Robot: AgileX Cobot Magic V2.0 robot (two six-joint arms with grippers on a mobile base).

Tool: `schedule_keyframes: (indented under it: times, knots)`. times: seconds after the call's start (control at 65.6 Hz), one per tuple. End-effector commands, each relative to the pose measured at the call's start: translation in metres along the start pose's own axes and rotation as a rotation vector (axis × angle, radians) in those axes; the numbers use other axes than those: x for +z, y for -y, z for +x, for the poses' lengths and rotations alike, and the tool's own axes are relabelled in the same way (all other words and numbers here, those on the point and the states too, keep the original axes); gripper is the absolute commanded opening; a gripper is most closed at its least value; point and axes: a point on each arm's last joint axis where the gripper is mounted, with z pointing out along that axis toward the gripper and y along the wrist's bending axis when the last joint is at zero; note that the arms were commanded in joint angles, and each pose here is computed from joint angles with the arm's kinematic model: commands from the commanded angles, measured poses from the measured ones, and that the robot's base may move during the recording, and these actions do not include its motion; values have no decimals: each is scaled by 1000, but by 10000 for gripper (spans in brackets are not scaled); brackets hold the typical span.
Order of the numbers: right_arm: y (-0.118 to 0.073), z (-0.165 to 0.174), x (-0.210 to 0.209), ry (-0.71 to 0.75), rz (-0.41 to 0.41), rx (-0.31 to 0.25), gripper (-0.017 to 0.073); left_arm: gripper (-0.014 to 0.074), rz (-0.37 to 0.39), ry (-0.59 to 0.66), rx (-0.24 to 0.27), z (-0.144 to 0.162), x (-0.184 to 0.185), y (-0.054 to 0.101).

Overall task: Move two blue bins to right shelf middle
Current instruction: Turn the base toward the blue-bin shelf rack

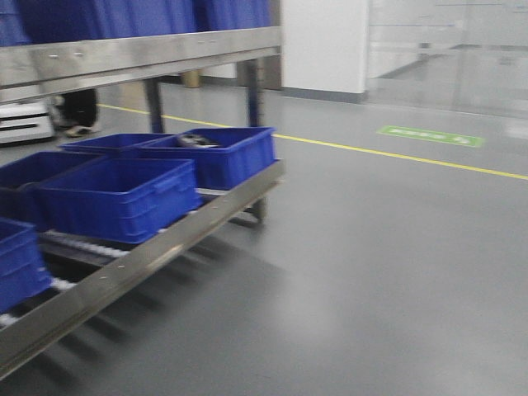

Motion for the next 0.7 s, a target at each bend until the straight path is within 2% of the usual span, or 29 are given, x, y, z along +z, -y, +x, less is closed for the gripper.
schedule_keyframes:
  times: [0.0,0.686]
  knots:
    - [-7,-8,-8,82,-49,-9,-153,-111,72,187,-14,-20,-18,8]
    - [-7,-8,-8,82,-49,-9,-153,-111,72,187,-14,-20,-18,8]
